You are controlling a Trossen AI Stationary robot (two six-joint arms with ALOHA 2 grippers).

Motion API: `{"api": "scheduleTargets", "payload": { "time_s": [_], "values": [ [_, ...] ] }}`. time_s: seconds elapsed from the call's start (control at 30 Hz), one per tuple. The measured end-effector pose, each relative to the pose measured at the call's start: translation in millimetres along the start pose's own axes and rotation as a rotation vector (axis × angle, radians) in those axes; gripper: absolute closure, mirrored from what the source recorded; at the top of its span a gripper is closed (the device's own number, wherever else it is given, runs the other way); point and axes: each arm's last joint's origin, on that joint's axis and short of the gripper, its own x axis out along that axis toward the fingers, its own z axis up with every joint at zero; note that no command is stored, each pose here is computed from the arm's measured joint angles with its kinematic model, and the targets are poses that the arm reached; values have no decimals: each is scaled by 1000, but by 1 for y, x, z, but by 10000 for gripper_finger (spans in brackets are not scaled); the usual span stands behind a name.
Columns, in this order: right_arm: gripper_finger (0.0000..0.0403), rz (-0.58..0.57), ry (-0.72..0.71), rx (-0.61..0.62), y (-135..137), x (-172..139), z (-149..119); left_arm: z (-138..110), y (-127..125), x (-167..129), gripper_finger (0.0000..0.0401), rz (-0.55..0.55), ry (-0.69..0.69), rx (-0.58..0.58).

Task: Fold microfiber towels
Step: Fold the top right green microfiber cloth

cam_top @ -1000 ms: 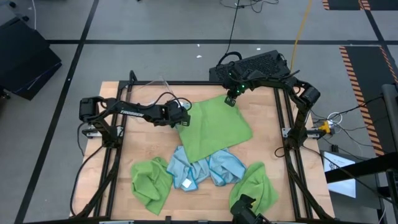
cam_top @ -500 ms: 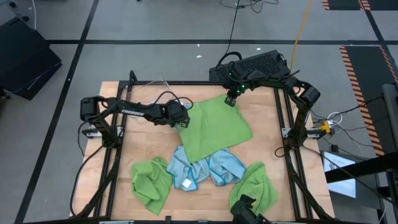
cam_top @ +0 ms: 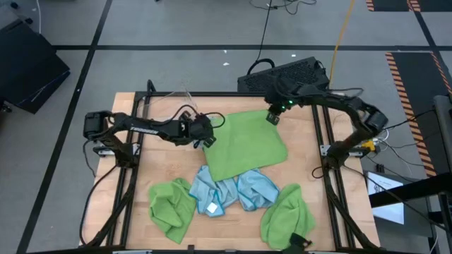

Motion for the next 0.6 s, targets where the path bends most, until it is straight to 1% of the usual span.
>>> {"api": "scheduleTargets", "payload": {
  "time_s": [0.1, 0.17, 0.3, 0.37, 0.47, 0.6],
  "values": [
    [403, -11, -41, -7, 10, -16, -17, 10, 0, -10, 399, -25, -87, 94],
    [403, -22, -92, -20, 15, -25, -28, 18, -3, -16, 399, -66, -156, 158],
    [403, -34, -157, -28, 26, -36, -53, 22, -7, -23, 400, -125, -203, 312],
    [403, -26, -163, -21, 33, -39, -67, 19, -8, -23, 400, -124, -187, 384],
    [403, -14, -176, -21, 42, -39, -84, 17, -12, -25, 400, -145, -190, 441],
    [403, 14, -192, -44, 54, -38, -99, 14, -24, -35, 400, -191, -228, 490]
  ]
}}
